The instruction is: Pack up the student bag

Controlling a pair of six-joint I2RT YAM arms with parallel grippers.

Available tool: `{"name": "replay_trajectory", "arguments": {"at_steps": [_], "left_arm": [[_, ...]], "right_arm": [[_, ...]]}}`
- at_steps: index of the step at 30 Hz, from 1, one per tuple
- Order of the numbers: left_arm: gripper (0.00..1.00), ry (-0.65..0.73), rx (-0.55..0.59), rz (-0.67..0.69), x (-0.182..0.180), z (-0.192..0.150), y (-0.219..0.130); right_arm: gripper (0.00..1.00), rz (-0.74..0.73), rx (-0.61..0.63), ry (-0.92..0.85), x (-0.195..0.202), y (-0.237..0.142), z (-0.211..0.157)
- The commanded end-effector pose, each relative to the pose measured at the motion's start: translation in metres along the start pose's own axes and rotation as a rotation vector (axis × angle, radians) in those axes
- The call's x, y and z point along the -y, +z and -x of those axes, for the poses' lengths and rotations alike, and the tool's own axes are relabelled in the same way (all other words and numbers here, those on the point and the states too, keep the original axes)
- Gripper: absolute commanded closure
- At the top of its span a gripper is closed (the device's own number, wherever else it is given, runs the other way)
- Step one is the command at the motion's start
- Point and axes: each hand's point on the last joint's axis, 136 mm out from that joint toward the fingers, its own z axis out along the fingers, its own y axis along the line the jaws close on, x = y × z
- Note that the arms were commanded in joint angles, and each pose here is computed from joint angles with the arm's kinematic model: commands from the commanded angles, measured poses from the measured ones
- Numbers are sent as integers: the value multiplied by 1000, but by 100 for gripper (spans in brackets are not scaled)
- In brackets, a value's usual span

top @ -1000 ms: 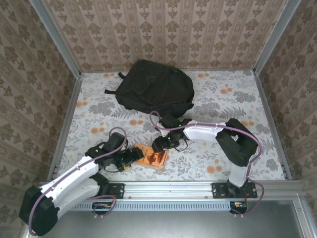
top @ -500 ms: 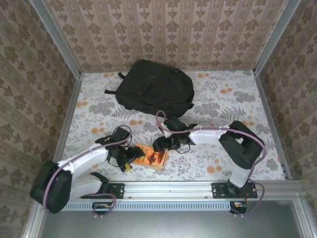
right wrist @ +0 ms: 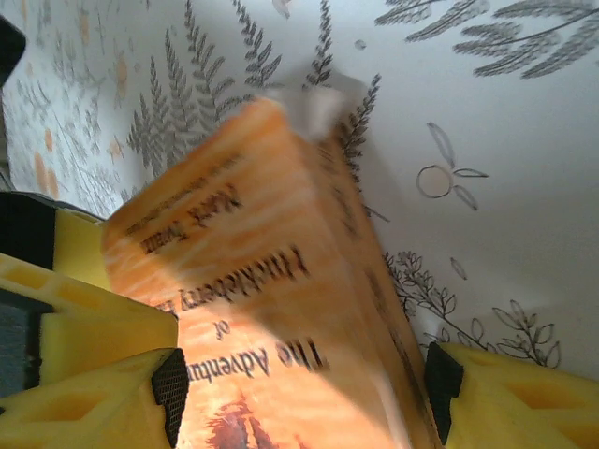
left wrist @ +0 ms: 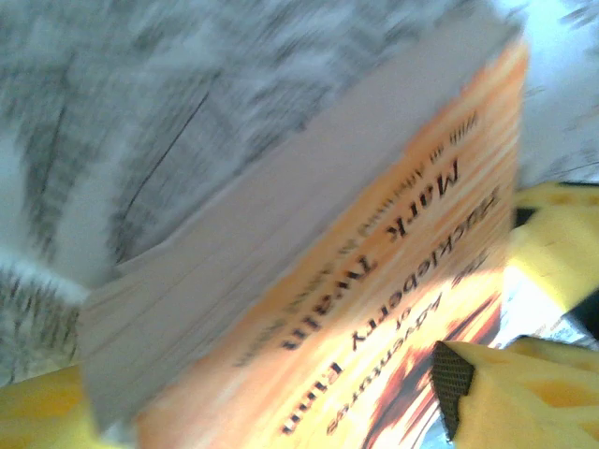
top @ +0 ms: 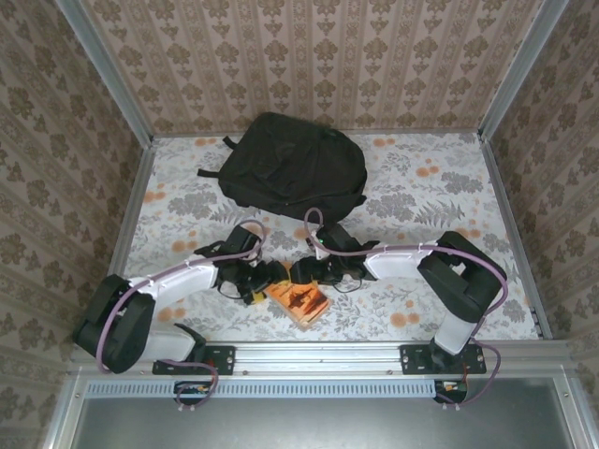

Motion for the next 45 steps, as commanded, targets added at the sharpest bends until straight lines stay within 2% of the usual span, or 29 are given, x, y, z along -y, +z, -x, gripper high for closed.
{"name": "replay_trajectory", "arguments": {"at_steps": [1, 4, 12, 15, 21, 26, 33, 40, 45], "left_arm": [[21, 205, 181, -192, 63, 38, -18], [21, 211, 193, -177, 62, 42, -16], [22, 179, 205, -159, 47, 34, -16], [22, 184, 188, -193, 51, 26, -7], [24, 117, 127, -214, 46, 23, 20], [25, 88, 115, -203, 38, 21, 24], [30, 36, 112, -189, 23, 21, 27], [31, 6, 122, -184, 14, 22, 25], [32, -15, 119, -181, 9, 24, 24]], "right_arm": [[29, 16, -231, 78, 6, 6, -64], [29, -12, -233, 72, 11, 2, -68], [27, -217, -119, 67, 38, -26, -58], [27, -185, -147, 73, 32, -22, -63], [27, -106, -217, 135, 23, 15, -72], [27, 55, -135, 195, -5, 21, -46], [28, 286, 12, 274, -46, 2, -2], [31, 396, 100, 253, -70, -20, 13], [31, 420, 104, 205, -76, -25, 7]]}}
